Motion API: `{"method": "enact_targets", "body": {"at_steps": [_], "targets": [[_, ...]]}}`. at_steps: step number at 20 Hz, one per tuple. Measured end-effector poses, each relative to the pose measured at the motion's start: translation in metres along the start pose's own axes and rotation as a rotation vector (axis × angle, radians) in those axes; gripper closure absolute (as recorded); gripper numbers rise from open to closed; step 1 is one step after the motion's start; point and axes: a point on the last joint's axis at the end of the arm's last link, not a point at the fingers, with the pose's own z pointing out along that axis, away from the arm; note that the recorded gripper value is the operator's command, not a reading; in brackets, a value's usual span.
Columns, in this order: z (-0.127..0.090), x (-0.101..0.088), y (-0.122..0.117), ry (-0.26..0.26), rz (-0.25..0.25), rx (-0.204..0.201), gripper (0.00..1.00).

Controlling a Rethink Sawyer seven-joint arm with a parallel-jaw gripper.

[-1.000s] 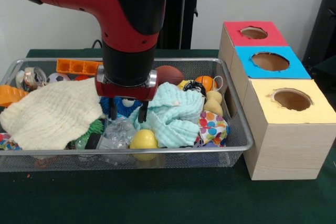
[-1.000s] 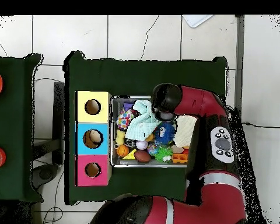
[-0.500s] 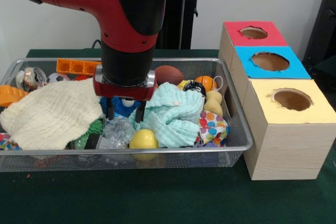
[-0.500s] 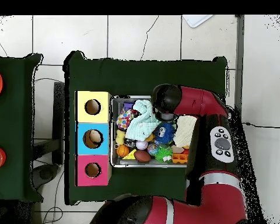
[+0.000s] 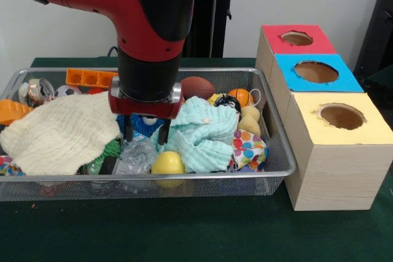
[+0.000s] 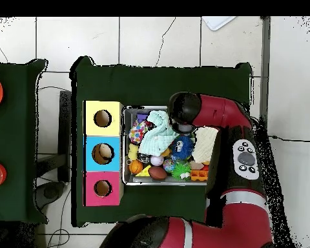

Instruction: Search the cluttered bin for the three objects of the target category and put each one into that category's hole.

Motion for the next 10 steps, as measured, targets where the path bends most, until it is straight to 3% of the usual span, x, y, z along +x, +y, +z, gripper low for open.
{"method": "enact_targets", "body": {"at_steps": [10], "targets": [[-0.0033, -0.01, -0.0037, -0.021, 0.004, 0.005, 0.0]]}}
